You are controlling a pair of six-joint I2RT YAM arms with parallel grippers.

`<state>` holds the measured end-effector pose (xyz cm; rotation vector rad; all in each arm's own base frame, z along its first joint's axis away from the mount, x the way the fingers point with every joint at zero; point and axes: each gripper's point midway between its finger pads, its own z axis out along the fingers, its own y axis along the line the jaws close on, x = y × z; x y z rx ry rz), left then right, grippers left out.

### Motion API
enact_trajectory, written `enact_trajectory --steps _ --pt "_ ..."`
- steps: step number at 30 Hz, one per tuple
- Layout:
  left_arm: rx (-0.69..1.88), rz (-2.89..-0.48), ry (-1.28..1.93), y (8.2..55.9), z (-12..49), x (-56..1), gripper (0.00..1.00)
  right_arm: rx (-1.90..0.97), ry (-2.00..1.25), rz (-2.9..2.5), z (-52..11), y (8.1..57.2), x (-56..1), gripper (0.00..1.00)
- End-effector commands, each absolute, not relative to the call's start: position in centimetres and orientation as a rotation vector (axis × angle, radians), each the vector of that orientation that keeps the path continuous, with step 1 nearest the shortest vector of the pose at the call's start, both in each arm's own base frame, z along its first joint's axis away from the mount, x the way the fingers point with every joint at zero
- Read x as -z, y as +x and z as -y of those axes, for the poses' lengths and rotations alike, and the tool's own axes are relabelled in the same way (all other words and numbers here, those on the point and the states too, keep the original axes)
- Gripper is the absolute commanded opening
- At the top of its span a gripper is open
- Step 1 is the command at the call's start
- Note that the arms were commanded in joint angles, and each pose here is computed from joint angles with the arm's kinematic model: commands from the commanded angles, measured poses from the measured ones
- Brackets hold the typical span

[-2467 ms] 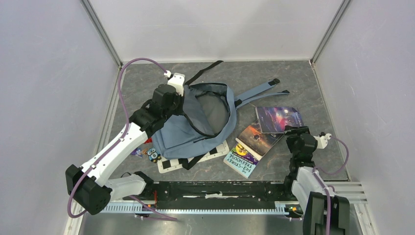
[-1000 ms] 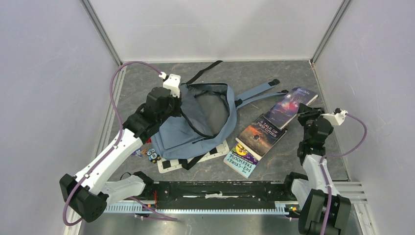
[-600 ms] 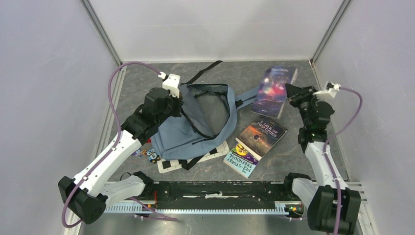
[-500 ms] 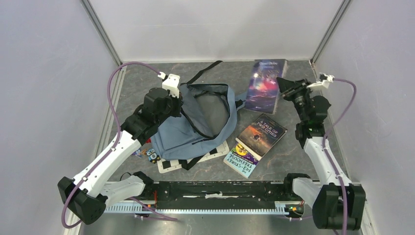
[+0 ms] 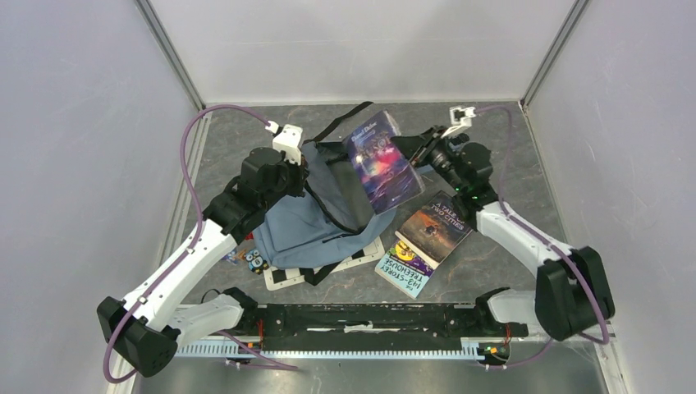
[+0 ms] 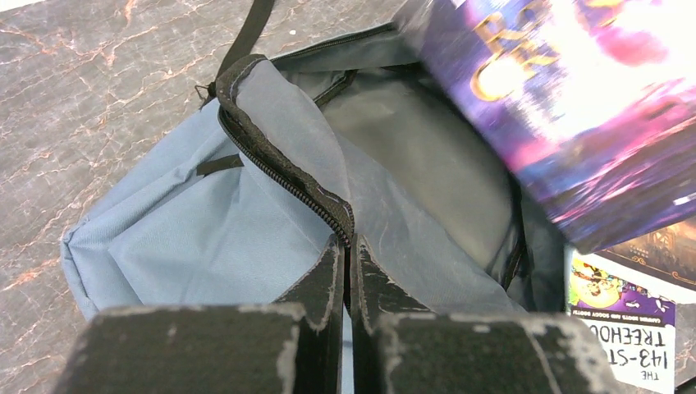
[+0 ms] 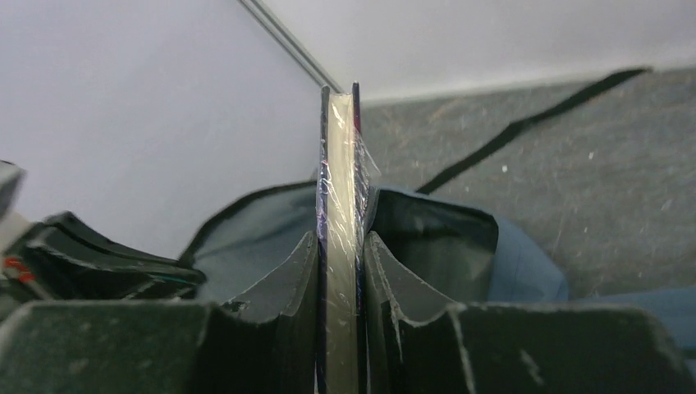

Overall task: Pack the student bag
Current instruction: Place the book in the student bag.

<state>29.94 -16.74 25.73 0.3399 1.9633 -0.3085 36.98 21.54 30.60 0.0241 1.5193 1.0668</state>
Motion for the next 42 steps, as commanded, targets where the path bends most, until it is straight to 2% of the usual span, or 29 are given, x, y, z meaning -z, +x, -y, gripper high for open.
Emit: enact_trajectory --steps 1,6,13,22,28,30,33,34,38,42 --pt "0.376 -1.861 0.306 30.2 17.3 -28.7 0.02 -1.067 -0.022 -1.371 -24.0 38.2 -34.6 0.0" --pt "0.375 -1.864 0.306 30.3 17.3 -28.5 0.02 -1.023 -0.119 -1.581 -28.6 39.6 -28.4 0.0" --pt "0.381 -1.871 0.312 30.3 17.6 -28.3 0.02 -0.955 -0.255 -1.846 -30.7 39.6 -21.0 0.0" --pt "0.377 -1.875 0.311 30.4 17.5 -28.2 0.02 -1.034 -0.493 -2.028 -32.5 37.1 -15.9 0.24" --pt "0.373 -1.877 0.308 30.4 17.5 -28.1 0.02 -1.07 -0.606 -2.115 -32.7 35.4 -13.8 0.44" --pt "0.373 -1.877 0.309 30.4 17.5 -28.1 0.02 -1.059 -0.648 -2.142 -32.5 35.1 -13.2 0.45" --pt "0.373 -1.876 0.308 30.4 17.5 -28.1 0.02 -1.073 -0.683 -2.141 -32.6 34.6 -13.2 0.31" --pt "0.373 -1.878 0.309 30.4 17.5 -28.1 0.02 -1.109 -0.695 -2.136 -32.8 34.1 -13.3 0.3" --pt "0.368 -1.879 0.308 30.5 17.4 -28.1 0.02 -1.256 -0.744 -2.128 -34.0 32.8 -13.5 0.44" --pt "0.362 -1.88 0.306 30.5 17.3 -28.0 0.02 -1.096 -0.71 -2.215 -32.2 33.2 -11.4 0.53"
